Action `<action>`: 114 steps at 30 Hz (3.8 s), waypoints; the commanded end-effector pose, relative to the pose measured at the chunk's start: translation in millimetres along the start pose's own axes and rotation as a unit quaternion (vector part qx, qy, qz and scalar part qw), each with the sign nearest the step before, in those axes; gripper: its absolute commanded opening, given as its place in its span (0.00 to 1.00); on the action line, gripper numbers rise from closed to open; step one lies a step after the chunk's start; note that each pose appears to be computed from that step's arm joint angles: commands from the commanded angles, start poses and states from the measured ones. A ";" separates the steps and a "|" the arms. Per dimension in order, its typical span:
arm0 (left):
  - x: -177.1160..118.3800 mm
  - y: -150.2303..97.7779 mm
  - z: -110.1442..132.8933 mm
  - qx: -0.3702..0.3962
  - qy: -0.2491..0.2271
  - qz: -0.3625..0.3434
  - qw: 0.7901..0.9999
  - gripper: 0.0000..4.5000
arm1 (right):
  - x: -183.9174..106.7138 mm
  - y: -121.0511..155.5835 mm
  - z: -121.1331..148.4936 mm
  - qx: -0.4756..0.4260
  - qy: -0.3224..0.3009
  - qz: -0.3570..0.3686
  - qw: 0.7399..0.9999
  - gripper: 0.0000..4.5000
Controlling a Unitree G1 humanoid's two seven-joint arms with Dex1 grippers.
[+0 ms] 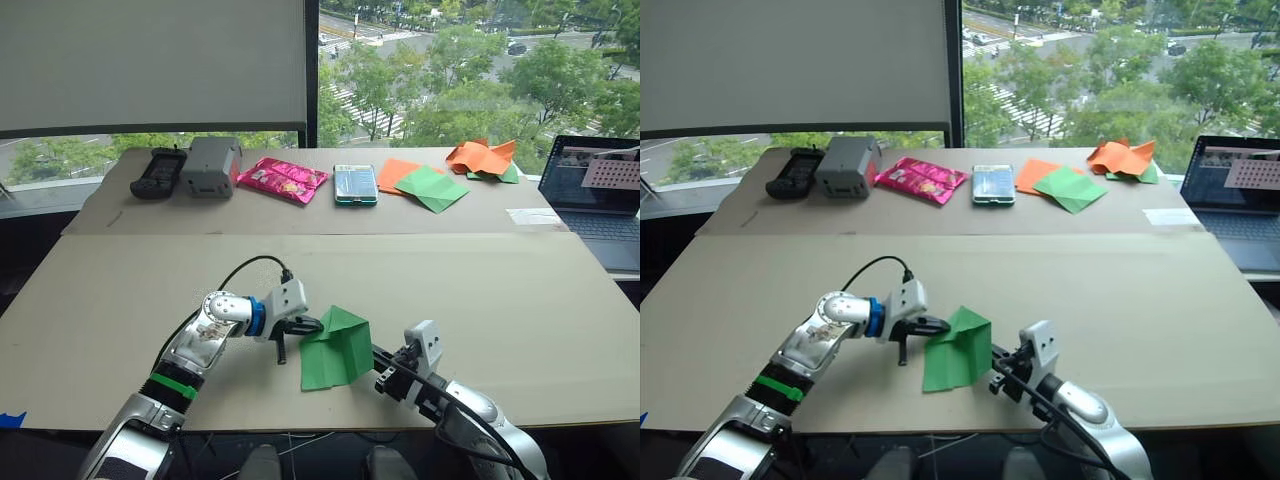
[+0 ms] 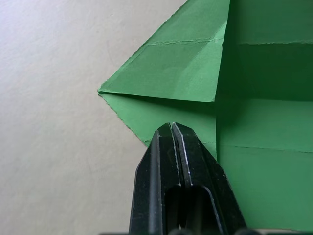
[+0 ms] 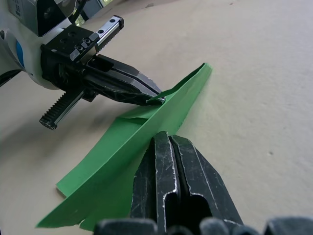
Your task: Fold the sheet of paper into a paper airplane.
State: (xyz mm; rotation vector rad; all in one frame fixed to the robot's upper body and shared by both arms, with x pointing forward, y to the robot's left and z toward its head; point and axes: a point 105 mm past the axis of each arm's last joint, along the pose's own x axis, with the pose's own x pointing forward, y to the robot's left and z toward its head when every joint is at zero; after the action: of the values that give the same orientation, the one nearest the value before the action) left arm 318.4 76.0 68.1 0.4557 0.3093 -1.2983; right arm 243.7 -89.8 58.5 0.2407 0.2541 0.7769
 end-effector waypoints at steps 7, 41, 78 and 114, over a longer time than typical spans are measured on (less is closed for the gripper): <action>9.8 1.4 -12.7 0.006 0.030 -0.011 0.999 0.01 | 6.6 6.7 22.4 -0.039 -0.018 0.014 0.999 0.00; 10.1 -17.7 -1.6 0.000 0.004 -0.060 0.998 0.01 | 45.6 -0.6 29.6 -0.070 0.008 0.026 0.997 0.00; -39.7 -5.4 -22.9 -0.044 0.033 0.024 0.998 0.01 | 66.2 5.6 4.3 -0.121 0.078 0.021 0.989 0.00; -21.9 -25.8 -47.8 -0.032 0.058 -0.014 0.998 0.01 | 77.2 -27.6 8.9 -0.152 0.108 -0.023 0.982 0.00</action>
State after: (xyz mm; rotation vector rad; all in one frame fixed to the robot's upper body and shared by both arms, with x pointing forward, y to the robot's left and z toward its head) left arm 296.8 103.5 55.7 0.4348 0.3505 -1.3000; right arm 313.2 -49.5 57.1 -0.1200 0.3071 0.8164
